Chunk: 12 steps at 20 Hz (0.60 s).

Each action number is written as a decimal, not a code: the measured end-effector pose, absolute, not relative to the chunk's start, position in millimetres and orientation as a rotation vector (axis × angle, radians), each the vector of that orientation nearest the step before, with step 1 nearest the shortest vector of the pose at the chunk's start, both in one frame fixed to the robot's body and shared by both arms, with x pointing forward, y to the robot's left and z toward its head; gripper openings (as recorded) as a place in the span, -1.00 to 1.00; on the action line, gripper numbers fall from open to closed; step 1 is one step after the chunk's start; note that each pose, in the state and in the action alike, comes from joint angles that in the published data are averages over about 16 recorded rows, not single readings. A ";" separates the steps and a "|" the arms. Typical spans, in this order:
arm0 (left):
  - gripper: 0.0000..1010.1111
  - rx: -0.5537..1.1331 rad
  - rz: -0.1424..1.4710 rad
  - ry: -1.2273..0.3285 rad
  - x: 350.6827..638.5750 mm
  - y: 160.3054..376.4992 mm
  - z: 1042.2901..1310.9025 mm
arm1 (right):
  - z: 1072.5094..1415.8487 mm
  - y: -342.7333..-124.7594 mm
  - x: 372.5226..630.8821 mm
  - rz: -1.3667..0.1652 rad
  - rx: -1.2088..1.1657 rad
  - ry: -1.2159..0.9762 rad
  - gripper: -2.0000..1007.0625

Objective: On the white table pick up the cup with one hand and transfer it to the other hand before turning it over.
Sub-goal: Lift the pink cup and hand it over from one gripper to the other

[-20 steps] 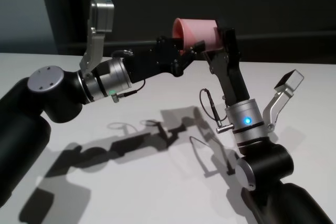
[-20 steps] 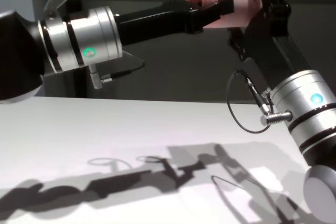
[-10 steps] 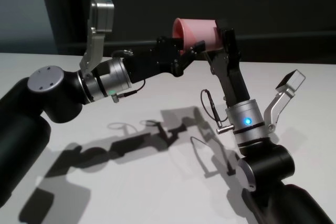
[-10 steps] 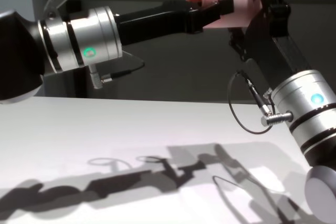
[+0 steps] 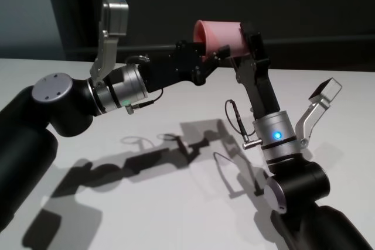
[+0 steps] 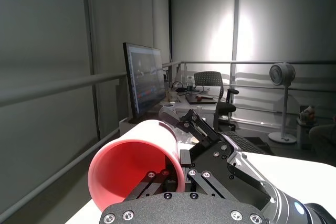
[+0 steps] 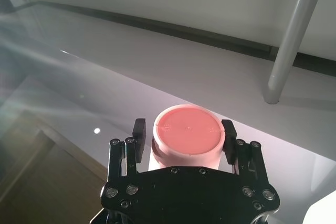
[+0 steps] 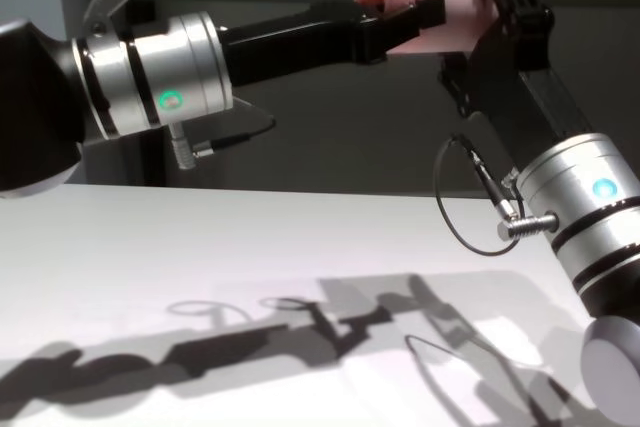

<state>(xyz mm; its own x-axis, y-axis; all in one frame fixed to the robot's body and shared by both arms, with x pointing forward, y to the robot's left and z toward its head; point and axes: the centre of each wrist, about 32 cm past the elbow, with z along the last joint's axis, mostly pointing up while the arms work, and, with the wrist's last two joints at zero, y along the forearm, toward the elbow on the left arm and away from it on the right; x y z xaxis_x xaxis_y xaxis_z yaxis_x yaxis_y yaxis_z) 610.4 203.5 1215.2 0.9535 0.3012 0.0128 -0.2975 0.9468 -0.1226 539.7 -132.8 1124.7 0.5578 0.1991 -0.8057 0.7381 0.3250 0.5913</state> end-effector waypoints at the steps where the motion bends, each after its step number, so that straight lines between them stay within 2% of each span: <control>1: -0.90 -0.120 0.305 -0.032 610.4 203.5 1215.2 | 1124.7 -132.8 539.8 -0.435 1.223 0.956 0.73; 7: -0.90 -0.120 0.305 -0.032 610.4 203.5 1215.2 | 1124.6 -132.9 539.8 -0.435 1.223 0.957 0.55; 12: -0.90 -0.120 0.305 -0.032 610.4 203.5 1215.2 | 1124.6 -133.0 539.9 -0.435 1.223 0.958 0.48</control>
